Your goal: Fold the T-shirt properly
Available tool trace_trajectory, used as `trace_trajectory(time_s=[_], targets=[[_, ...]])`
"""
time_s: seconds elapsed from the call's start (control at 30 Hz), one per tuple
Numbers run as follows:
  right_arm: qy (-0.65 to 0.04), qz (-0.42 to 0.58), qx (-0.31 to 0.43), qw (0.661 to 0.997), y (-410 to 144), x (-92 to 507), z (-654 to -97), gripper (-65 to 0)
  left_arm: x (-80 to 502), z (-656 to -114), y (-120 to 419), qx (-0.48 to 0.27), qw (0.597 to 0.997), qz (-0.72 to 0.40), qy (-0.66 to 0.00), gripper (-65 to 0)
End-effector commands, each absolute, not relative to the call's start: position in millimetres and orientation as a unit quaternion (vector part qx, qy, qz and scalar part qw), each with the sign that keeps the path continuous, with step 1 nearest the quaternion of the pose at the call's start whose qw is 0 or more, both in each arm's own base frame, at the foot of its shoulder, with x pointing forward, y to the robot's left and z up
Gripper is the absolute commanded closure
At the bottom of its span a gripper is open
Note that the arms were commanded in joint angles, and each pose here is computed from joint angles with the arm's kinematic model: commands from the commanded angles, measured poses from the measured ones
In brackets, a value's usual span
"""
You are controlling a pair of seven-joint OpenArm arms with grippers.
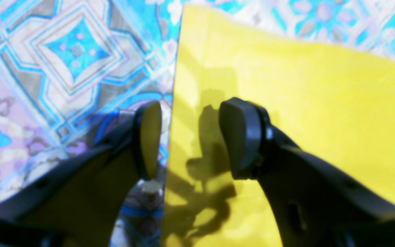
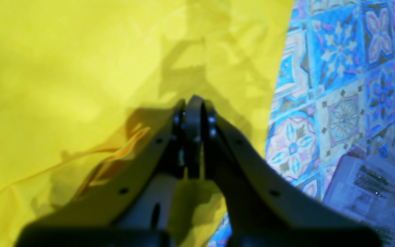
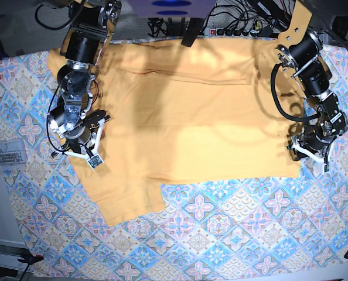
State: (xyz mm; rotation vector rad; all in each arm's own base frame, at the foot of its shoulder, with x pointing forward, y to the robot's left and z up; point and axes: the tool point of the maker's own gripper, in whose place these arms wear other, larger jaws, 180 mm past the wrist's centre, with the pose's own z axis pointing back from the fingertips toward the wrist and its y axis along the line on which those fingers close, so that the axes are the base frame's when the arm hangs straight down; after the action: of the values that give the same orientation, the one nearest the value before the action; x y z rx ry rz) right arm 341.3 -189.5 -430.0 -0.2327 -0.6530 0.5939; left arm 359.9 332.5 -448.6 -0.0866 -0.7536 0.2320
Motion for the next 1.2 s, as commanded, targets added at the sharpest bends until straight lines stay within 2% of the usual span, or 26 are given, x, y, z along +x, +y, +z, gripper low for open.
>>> trace_trajectory(time_s=[0.0,0.13,0.6,1.17], targets=[[-0.339,0.284,-0.122,0.889,-192,355,-415,0.0,372,-427,352,-0.028,0.909,0.119,-0.398,-30.3],[-0.339,0.285,-0.121,0.888,-190,355,-415,0.0,379,-423,350,-0.033,0.906,0.121,-0.404,-30.3],[-0.340,0.284,-0.122,0.888,-191,355,-414,0.0,370,-460,336,-0.074,0.895,0.160,-0.410,-30.1],[-0.339,0.284,-0.121,0.889,-191,355,-415,0.0,363,-483,296,-0.112,0.910,0.154,-0.368,-29.8]])
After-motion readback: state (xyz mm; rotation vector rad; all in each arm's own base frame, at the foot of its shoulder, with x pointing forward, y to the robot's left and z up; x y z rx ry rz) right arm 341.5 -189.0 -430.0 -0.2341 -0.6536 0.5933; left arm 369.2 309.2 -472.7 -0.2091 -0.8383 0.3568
